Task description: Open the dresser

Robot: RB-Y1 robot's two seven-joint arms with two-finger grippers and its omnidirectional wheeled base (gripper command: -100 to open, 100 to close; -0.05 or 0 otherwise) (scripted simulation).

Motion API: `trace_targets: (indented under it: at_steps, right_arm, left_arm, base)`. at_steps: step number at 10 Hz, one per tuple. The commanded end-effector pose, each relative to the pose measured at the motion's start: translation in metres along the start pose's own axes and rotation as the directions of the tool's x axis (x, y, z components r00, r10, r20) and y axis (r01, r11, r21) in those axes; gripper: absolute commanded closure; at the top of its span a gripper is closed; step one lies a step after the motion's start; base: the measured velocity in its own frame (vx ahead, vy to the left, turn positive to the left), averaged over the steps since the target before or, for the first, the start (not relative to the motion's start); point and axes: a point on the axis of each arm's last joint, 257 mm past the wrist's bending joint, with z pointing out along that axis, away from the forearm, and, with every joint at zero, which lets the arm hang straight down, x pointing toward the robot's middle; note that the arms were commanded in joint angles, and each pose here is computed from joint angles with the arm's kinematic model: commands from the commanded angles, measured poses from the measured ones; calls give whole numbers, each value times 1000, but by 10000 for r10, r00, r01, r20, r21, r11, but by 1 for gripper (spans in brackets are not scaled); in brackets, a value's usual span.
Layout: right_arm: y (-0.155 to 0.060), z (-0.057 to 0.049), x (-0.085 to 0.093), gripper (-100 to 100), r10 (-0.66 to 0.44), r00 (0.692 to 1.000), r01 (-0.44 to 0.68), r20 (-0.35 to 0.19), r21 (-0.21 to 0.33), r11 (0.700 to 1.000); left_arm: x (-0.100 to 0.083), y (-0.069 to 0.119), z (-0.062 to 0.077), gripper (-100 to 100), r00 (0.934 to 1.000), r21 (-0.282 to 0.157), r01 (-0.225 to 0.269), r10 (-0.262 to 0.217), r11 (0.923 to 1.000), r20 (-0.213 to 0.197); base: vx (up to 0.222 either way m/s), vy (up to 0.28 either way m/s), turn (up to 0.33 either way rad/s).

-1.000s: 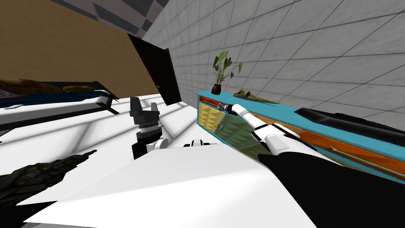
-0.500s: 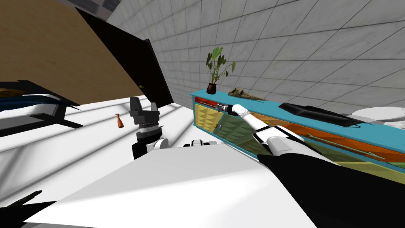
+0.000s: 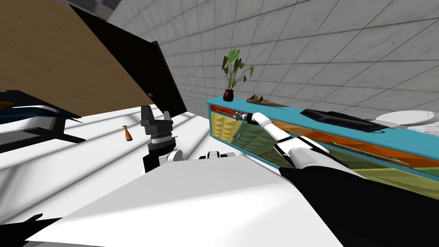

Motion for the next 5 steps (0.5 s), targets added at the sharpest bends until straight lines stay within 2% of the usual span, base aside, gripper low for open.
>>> trace_targets:
  at_steps: [1,4,5]
  right_arm:
    - [15,0,15,100,270,9990,-279,-359,-233,9993]
    - [23,-3,36,100,493,9952,-523,-843,-343,9980]
    - [17,-3,37,100,425,9956,-447,-838,-250,9987]
  left_arm:
    - [0,0,0,0,10000,0,1,-1,10000,1]
    - [0,0,0,0,10000,0,1,-1,10000,0]
    - [0,0,0,0,10000,0,0,0,10000,1]
  base:
    - [-230,58,246]
    - [-211,50,208]
    - [-93,21,22]
